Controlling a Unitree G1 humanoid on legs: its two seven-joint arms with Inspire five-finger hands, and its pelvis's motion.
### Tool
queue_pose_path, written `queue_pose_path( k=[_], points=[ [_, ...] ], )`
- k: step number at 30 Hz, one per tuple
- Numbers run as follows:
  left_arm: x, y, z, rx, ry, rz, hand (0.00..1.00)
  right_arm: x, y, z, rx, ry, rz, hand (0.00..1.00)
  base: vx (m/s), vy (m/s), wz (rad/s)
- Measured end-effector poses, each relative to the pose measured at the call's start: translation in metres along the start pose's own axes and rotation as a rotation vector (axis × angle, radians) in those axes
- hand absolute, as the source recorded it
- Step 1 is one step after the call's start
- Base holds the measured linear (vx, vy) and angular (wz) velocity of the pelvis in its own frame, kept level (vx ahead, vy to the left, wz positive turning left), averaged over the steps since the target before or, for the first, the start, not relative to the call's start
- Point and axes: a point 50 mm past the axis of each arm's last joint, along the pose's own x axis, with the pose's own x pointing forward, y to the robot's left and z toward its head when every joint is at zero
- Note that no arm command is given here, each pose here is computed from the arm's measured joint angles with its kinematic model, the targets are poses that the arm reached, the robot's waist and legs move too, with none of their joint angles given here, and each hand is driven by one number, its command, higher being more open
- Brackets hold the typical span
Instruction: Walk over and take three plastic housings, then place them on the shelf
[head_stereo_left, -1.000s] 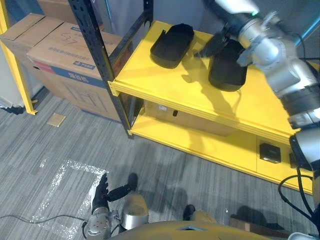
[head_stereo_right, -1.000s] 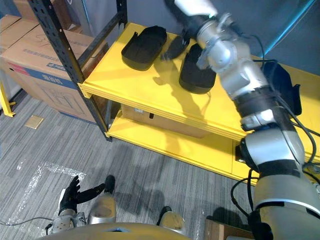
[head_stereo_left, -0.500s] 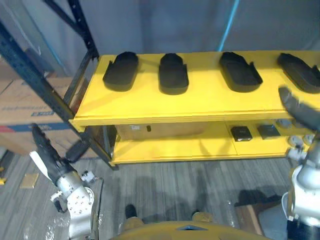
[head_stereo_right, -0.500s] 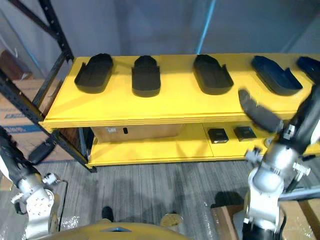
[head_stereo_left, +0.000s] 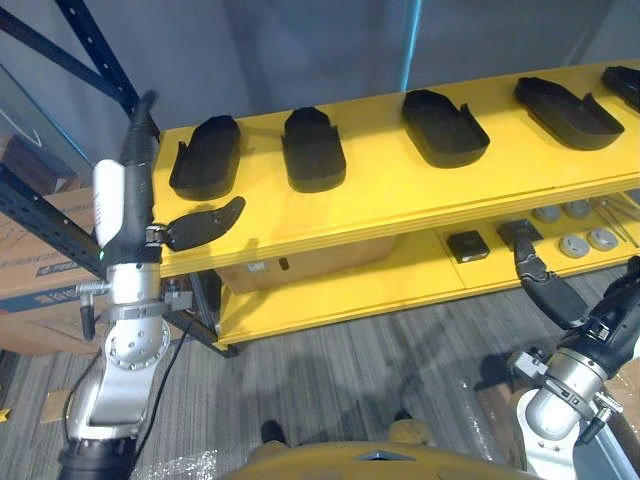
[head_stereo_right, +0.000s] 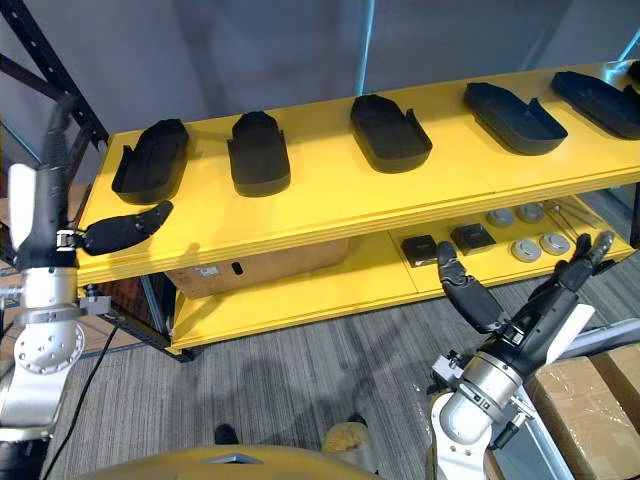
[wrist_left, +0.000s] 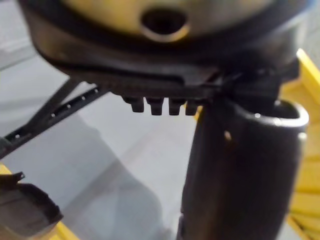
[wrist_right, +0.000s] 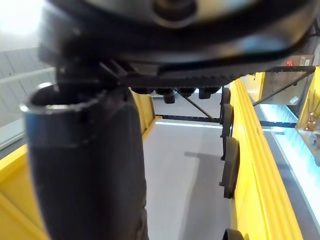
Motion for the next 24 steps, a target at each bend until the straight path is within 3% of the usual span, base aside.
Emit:
queue_pose_path(
  k=[4, 10, 17, 24],
  points=[
    [0.027, 0.001, -0.032, 0.121, 0.128, -0.124, 1.00, 0.010, -0.002, 0.004, -0.035, -0.054, 0.063, 1.00, -0.02, -0.007, -0.10],
    [0.048, 0.025, -0.074, 0.258, 0.320, -0.147, 1.00, 0.017, -0.008, 0.005, -0.071, -0.087, 0.048, 1.00, -0.02, -0.012, -0.07],
    [0.075, 0.056, -0.070, 0.312, 0.351, -0.063, 1.00, -0.001, -0.026, -0.042, -0.222, 0.142, -0.019, 1.00, 0.00, -0.001, -0.01],
    [0.080, 0.057, -0.058, 0.273, 0.327, -0.088, 1.00, -0.033, -0.029, -0.056, -0.240, 0.280, 0.041, 1.00, -0.02, -0.011, 0.07]
  ],
)
